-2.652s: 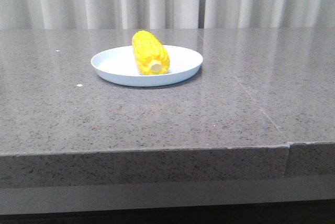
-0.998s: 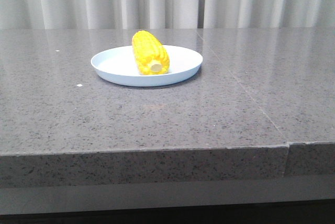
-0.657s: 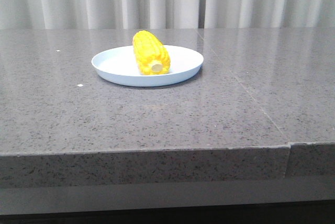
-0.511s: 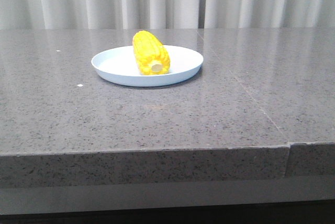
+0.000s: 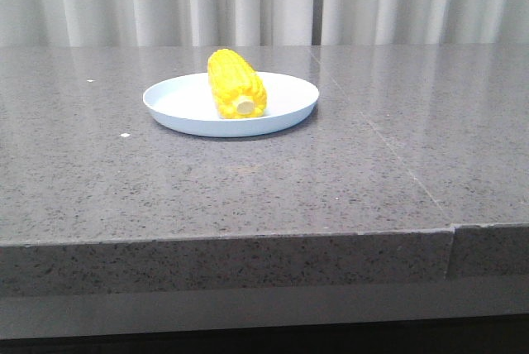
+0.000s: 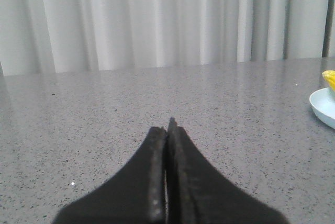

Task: Place corn on plate with both arms

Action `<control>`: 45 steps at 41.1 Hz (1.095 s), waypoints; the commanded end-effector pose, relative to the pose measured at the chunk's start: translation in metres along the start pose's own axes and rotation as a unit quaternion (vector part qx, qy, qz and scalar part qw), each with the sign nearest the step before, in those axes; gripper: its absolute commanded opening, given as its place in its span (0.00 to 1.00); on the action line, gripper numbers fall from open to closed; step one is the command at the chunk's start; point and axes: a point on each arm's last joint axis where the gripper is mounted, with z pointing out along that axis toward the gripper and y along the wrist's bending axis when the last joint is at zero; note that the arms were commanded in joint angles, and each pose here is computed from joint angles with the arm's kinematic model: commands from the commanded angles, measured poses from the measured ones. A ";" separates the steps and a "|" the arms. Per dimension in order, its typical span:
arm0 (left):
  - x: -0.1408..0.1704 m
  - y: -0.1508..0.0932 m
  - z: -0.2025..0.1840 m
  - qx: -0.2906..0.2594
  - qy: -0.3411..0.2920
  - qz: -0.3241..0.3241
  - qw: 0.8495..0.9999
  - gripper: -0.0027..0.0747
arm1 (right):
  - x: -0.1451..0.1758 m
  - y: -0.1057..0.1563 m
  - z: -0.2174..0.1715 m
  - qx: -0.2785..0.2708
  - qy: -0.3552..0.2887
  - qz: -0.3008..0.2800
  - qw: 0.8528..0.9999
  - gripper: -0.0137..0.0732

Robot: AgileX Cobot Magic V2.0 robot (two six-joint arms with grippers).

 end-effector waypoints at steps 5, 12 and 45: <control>-0.008 0.000 -0.002 -0.001 -0.048 -0.010 0.999 0.01 | -0.009 -0.002 -0.001 0.011 -0.082 0.003 0.997 0.08; -0.008 0.000 -0.002 -0.001 -0.048 -0.010 0.999 0.01 | -0.013 -0.001 -0.002 0.002 -0.103 0.004 0.995 0.08; -0.008 0.000 -0.002 -0.001 -0.048 -0.010 0.999 0.01 | -0.016 0.000 -0.003 -0.016 -0.121 0.051 0.991 0.08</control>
